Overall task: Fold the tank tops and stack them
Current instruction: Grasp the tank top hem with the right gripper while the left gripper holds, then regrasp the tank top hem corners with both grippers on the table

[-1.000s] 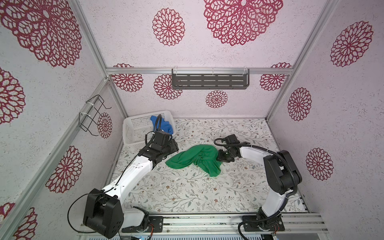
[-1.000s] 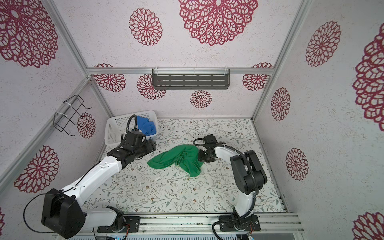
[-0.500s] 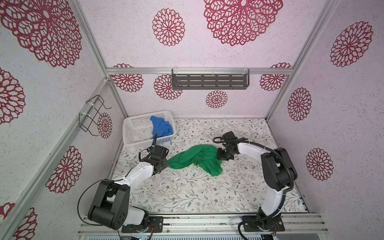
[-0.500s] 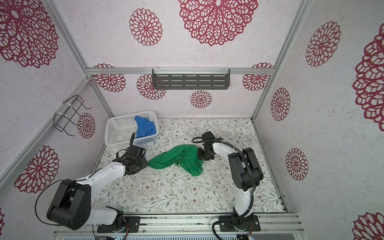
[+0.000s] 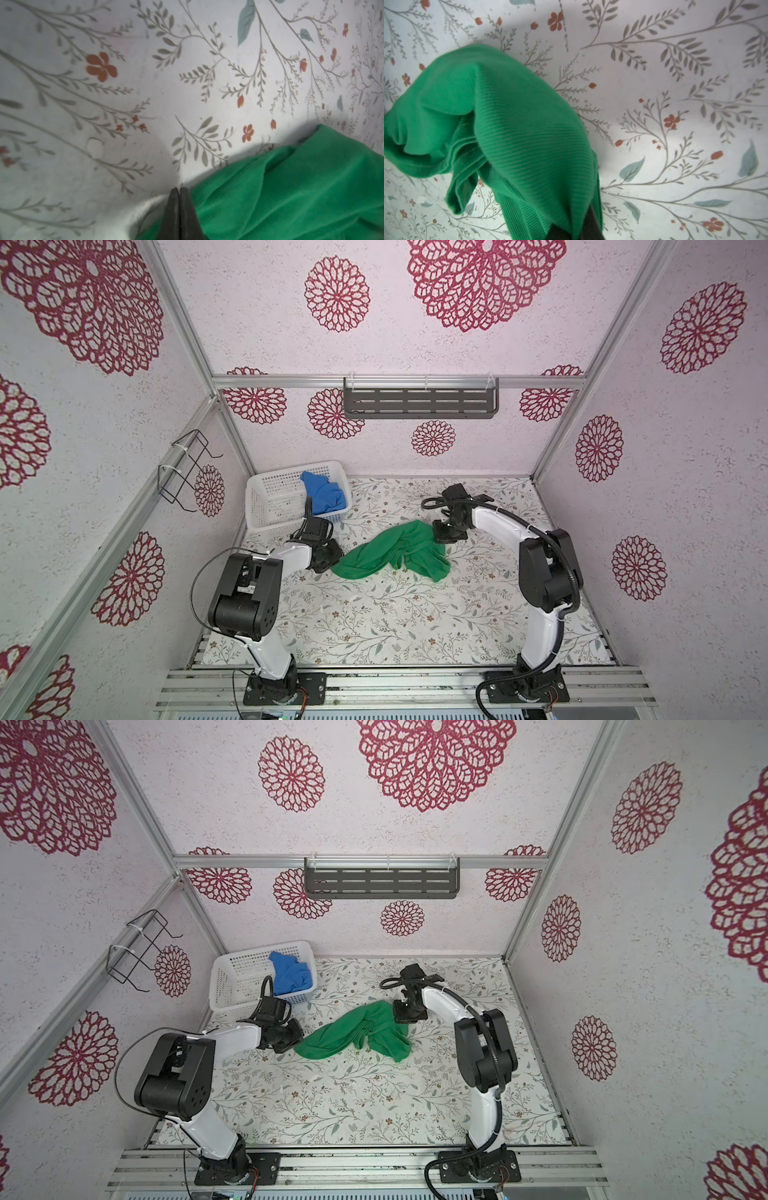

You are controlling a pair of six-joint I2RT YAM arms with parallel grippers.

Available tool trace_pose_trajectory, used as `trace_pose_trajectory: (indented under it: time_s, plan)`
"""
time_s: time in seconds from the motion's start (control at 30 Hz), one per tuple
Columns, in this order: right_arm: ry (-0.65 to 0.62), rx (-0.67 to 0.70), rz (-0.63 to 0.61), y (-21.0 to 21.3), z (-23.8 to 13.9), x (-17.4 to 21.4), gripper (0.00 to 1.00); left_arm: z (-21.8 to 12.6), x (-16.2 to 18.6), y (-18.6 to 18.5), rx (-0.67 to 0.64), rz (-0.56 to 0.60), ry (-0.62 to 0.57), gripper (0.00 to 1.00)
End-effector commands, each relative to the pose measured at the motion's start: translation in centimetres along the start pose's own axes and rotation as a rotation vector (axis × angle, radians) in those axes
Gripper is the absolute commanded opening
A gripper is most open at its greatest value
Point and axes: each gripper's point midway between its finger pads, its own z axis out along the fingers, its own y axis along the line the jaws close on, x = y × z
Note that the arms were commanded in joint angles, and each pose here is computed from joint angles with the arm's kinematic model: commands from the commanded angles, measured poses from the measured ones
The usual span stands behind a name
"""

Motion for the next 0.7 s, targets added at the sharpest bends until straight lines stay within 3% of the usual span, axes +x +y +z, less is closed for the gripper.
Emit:
trace_pose_trajectory:
  time_s: [0.0,0.17,0.2,0.23,0.3,0.33,0.37,0.47,0.67]
  plan:
    - [-0.035,0.073,-0.085,-1.2,-2.0,-2.3,0.0,-0.4,1.7,-0.6,0.04,0.034,0.092,0.0]
    - [-0.192,0.095,-0.221,0.1,-5.8,-8.9,0.0,-1.2,2.4,0.4,-0.004,0.04,0.071,0.0]
    - [-0.199,0.097,-0.255,0.4,-6.5,-9.8,0.0,-1.4,2.2,0.8,-0.016,0.036,0.051,0.07]
    - [-0.198,0.12,-0.284,0.2,-7.0,-10.4,0.0,-1.6,2.1,0.9,-0.018,0.031,0.031,0.22]
    - [-0.178,0.188,-0.272,-1.0,-8.1,-10.7,0.13,-2.1,1.9,0.8,-0.016,0.012,-0.002,0.42]
    - [-0.162,0.189,-0.247,-1.2,-8.6,-10.2,0.27,-2.4,2.0,0.6,-0.013,0.002,-0.022,0.48]
    - [-0.149,0.174,-0.204,-1.3,-9.2,-9.3,0.44,-2.9,2.2,0.1,-0.012,0.001,-0.049,0.52]
    - [-0.147,0.17,-0.09,-1.9,-10.5,-5.7,0.76,-4.3,3.0,-0.7,-0.049,0.003,-0.118,0.59]
    - [-0.16,-0.02,0.207,-3.0,-10.3,1.0,0.75,-4.9,4.3,-2.2,-0.064,0.016,-0.165,0.68]
